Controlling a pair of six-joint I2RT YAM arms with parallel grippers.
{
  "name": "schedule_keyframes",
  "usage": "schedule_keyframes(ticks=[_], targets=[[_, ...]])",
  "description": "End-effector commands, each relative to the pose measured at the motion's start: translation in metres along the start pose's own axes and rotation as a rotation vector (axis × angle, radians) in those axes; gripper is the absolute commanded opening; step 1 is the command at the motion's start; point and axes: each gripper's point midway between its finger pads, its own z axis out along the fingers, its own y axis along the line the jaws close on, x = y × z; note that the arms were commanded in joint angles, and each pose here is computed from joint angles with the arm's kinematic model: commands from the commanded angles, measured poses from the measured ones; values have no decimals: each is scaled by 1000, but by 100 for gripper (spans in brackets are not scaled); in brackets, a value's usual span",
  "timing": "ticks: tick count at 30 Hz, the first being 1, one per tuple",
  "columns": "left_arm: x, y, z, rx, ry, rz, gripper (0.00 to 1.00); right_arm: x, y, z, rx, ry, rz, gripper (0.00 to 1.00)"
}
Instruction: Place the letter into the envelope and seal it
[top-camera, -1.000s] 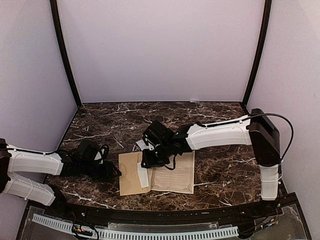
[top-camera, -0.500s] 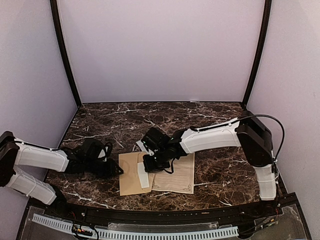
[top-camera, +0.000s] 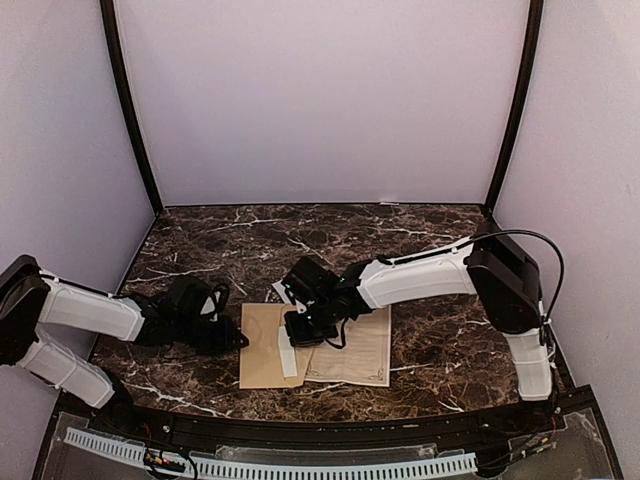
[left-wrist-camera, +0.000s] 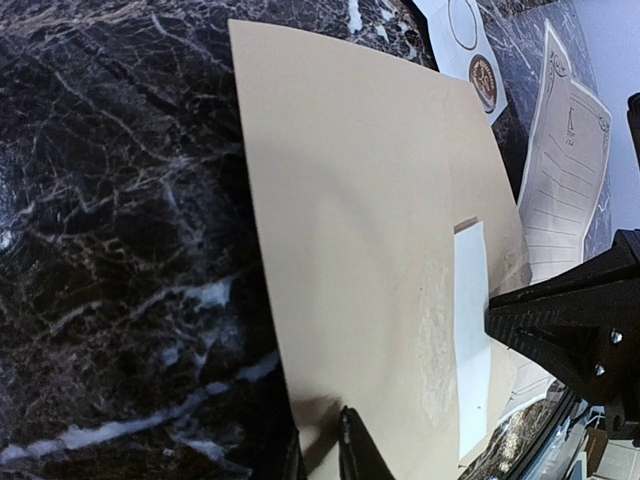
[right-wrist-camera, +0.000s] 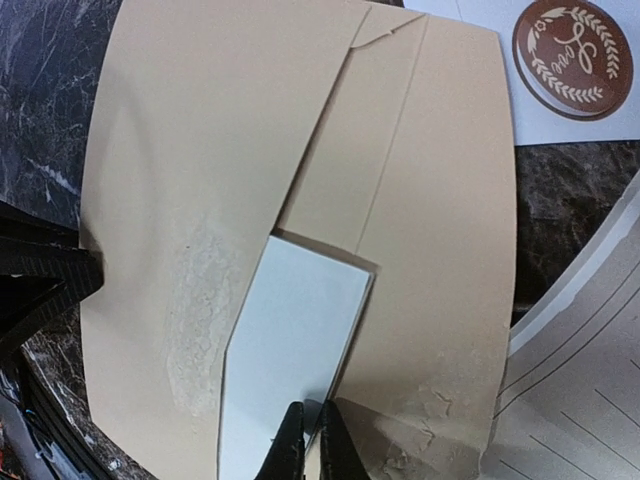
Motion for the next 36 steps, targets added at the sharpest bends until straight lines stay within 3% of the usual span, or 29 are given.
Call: schedule_keyframes(ticks=[1, 32, 36], targets=[[16, 20, 5, -67, 65, -9, 13, -7, 8, 8, -43, -11, -1, 4], [21, 11, 7, -10, 90, -17, 3, -9, 54, 14, -199, 6, -33, 1], [22, 18, 6, -46, 87, -18, 0, -15, 57, -4, -186, -26, -47, 7]])
